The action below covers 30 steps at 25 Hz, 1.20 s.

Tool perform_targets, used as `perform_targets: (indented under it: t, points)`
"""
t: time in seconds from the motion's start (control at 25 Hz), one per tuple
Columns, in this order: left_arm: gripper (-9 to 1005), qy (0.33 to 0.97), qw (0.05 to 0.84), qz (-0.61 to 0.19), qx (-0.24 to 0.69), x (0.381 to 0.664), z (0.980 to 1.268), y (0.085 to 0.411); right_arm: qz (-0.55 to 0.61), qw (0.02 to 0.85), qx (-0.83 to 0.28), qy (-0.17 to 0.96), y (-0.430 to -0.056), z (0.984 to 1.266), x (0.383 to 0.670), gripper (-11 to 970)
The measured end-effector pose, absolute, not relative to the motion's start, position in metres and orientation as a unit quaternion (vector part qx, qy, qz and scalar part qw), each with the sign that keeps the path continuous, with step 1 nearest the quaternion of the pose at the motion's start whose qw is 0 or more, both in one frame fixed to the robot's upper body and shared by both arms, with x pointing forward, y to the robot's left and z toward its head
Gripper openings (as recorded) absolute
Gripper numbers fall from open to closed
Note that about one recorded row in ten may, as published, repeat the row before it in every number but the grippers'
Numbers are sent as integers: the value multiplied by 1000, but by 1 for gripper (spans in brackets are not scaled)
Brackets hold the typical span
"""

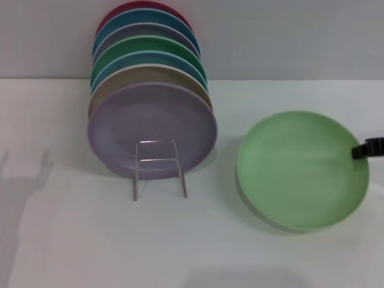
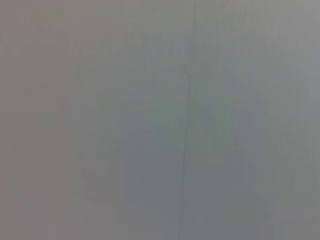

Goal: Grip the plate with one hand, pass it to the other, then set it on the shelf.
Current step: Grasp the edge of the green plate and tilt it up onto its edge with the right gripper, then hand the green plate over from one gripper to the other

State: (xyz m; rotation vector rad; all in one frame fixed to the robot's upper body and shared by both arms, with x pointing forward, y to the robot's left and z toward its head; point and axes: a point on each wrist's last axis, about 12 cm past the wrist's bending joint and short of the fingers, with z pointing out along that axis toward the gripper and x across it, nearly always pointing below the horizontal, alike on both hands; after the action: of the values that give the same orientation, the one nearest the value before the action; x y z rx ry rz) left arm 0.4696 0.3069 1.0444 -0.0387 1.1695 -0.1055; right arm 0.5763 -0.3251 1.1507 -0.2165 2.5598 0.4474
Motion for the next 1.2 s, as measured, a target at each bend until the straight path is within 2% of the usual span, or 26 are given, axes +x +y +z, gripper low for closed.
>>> perform_targets:
  t: [0.56, 1.2]
  points:
    - [836, 549, 834, -52, -16, 472, 1046, 306, 88, 351, -108, 926, -331, 1181, 576, 20]
    - [836, 548, 834, -52, -15, 472, 1046, 306, 3, 445, -187, 876, -317, 1184, 586, 20]
